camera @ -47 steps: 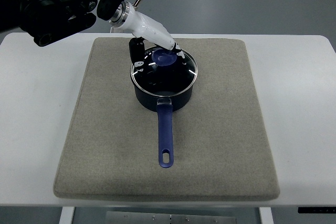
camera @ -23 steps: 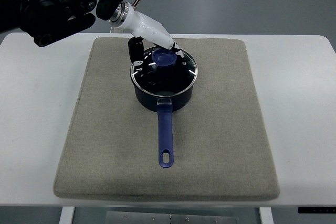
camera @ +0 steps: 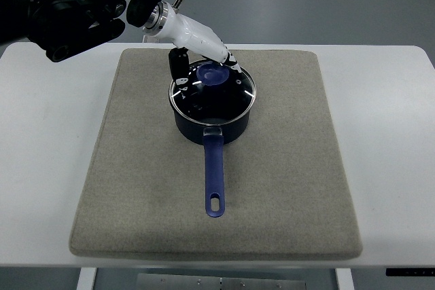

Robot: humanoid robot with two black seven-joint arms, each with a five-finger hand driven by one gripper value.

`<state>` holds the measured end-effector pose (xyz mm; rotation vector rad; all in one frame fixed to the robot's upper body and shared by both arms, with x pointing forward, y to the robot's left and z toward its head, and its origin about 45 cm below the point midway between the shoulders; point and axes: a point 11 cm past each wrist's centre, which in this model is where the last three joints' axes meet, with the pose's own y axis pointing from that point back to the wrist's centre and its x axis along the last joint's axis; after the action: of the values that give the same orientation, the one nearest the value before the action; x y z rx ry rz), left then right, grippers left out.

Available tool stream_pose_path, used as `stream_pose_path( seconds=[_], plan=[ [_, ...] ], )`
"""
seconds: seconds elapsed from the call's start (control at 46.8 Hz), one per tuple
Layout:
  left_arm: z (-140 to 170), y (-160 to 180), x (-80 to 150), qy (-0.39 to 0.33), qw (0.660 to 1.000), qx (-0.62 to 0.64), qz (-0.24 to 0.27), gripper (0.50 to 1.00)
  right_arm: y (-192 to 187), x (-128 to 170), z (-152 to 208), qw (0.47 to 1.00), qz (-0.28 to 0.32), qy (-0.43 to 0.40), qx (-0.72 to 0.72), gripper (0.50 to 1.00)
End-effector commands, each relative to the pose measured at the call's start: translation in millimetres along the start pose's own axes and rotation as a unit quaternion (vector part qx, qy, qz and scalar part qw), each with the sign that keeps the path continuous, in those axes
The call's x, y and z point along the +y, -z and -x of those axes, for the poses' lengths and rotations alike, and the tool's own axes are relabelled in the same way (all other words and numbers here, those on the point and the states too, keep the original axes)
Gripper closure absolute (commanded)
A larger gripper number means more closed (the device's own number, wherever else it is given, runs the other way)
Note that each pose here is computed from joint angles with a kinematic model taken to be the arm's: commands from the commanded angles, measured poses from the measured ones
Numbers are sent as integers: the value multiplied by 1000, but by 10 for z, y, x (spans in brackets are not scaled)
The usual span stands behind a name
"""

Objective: Open pot lid and place left with left hand
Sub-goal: 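Lower the left hand onto the blue knob and close fingers around it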

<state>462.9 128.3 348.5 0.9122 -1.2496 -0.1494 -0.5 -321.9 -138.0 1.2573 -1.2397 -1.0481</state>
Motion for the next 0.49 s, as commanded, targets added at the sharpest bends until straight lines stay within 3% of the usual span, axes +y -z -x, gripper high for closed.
stream_pose_path(
  seconds=[0.0,0.47],
  plan=[
    [-1,-1,-3,-2,1000,-2,0,527,-2,0,0,1000,0,0,0,583],
    [15,14,18,14,1000,19,-2,523,-2,0,0,1000,0,0,0,583]
  ],
)
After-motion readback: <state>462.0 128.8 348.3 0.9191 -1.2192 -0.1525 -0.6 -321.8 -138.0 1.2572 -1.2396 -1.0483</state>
